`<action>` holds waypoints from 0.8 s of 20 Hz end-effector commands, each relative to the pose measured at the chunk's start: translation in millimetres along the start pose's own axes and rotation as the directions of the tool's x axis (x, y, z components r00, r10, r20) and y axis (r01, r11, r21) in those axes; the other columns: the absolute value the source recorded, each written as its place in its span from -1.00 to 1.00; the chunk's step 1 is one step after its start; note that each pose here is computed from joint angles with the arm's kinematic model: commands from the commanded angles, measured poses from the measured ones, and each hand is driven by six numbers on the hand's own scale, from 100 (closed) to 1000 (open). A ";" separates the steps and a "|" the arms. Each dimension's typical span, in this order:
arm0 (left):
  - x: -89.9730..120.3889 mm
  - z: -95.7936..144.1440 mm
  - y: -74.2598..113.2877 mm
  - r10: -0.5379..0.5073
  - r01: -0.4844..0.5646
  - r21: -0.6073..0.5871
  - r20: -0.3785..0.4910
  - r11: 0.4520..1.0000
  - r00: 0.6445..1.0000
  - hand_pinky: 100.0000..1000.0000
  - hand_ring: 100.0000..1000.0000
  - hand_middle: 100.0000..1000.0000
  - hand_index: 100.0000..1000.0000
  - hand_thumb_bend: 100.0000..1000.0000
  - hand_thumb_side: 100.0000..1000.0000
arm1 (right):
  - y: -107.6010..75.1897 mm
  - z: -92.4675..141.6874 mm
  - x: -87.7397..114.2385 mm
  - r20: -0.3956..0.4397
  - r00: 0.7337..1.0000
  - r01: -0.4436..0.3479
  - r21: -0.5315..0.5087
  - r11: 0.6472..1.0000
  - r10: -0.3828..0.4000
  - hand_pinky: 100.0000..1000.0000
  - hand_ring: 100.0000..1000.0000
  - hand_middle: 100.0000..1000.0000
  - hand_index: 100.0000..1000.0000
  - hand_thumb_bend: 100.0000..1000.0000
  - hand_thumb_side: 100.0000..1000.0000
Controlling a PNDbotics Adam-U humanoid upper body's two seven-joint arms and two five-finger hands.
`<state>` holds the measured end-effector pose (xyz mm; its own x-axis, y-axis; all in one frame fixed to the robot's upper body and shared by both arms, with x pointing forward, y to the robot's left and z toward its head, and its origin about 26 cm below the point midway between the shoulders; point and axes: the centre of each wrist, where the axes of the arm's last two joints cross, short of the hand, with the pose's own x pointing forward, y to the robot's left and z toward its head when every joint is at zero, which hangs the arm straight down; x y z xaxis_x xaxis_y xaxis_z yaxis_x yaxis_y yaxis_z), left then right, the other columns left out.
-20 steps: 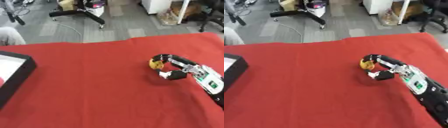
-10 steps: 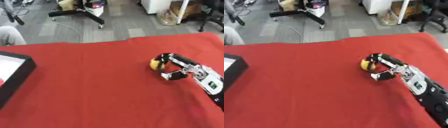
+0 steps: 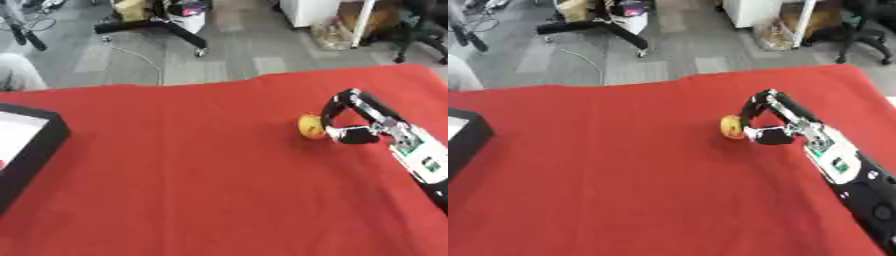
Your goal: Pick up the objects with one hand, pass them to the other hand, and then place them into the box on the other side of the table.
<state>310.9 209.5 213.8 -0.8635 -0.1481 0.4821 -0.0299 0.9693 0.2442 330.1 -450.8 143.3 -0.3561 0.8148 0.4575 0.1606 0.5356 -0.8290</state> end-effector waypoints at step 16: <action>6.9 -6.3 0.6 0.009 -0.009 -0.008 0.056 1.000 0.998 -0.10 -0.07 -0.04 0.44 -0.30 0.19 | 13.6 8.0 -10.2 0.017 0.987 -0.162 0.207 0.965 0.162 0.48 0.81 0.78 0.76 -1.00 -0.13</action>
<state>310.8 207.9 213.7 -0.8719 -0.1365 0.4702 -0.0204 0.9697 0.2436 328.8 -443.9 113.4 -0.3541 0.8627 0.3611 0.0295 0.3963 -0.9177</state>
